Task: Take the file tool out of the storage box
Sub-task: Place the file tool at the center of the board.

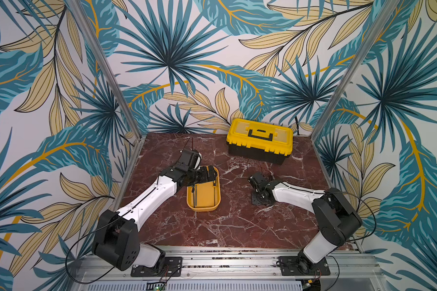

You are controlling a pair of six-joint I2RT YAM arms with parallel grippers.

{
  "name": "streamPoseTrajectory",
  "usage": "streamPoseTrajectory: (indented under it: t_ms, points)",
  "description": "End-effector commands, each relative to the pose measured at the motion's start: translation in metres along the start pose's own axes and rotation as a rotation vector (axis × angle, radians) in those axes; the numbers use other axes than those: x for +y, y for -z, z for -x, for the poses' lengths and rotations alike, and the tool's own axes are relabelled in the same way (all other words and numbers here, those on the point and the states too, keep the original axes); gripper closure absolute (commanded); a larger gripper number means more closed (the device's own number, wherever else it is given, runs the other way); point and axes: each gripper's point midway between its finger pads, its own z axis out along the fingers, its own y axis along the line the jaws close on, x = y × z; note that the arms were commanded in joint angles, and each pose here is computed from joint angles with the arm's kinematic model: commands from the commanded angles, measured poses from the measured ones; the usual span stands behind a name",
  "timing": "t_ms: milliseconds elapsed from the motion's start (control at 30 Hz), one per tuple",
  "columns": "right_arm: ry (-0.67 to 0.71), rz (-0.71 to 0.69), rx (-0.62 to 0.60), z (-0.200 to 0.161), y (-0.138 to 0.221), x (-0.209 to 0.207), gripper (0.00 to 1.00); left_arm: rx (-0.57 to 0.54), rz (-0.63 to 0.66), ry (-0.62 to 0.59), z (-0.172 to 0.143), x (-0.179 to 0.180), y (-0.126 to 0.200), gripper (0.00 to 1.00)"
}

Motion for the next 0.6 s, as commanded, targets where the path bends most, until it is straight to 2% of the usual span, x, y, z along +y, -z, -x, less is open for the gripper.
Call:
streamPoseTrajectory:
  t_ms: [0,567]
  points:
    - [0.014,-0.001,0.021,-0.003,-0.005,0.001,0.94,0.010,0.029,0.006,-0.007,0.010,-0.008,0.00]
    - [0.026,0.004,0.020,-0.002,-0.004,0.002,0.86,0.066,0.097,0.008,-0.015,0.028,-0.037,0.04]
